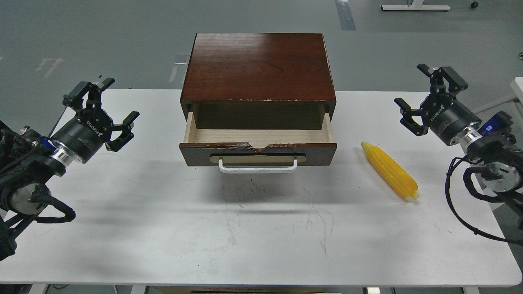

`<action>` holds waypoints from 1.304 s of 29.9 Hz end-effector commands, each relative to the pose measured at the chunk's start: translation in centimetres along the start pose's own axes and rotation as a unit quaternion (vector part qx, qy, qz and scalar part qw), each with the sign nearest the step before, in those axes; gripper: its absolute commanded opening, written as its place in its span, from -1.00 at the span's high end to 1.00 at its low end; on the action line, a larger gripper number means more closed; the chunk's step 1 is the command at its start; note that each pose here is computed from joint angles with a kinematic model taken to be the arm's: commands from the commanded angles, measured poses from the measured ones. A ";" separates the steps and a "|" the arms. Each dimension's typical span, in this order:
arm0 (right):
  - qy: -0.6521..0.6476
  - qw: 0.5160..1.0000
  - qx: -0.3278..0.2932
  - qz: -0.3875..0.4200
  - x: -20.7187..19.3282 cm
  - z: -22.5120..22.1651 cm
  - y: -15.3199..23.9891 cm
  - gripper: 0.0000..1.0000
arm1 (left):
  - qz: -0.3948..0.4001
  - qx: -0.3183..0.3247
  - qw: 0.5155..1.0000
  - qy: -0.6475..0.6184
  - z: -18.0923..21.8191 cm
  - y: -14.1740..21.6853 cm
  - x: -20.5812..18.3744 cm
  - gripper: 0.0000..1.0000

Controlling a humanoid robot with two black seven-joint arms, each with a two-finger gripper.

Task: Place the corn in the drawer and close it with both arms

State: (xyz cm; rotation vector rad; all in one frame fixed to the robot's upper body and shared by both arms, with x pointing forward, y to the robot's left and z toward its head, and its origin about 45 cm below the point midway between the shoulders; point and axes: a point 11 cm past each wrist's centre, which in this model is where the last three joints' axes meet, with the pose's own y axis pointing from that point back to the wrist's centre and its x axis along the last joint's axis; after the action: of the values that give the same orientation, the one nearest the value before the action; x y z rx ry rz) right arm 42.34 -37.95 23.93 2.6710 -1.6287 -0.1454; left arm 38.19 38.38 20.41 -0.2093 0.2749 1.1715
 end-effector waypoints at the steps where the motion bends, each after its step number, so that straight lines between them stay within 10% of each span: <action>1: 0.142 0.988 -0.037 -0.047 0.5 -3.3 0.4 -1.00 | 0.000 0.001 1.000 0.001 -0.1 0.0 0.0 -1.00; 17: 0.497 0.799 -0.287 -0.179 2.5 4.9 5.9 -1.00 | -0.003 0.000 1.000 0.002 -0.1 0.0 -0.2 -1.00; 39: 0.526 0.751 -0.310 -0.252 -0.9 10.7 4.6 -0.82 | -0.004 0.001 1.000 0.005 -0.3 -0.1 -0.4 -1.00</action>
State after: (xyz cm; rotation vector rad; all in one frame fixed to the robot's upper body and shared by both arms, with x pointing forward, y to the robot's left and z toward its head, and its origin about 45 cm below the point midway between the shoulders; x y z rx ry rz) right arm 37.07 -38.98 13.80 1.8962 -0.3871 0.5995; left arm 38.12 37.94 20.23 -0.2144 0.2827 1.1631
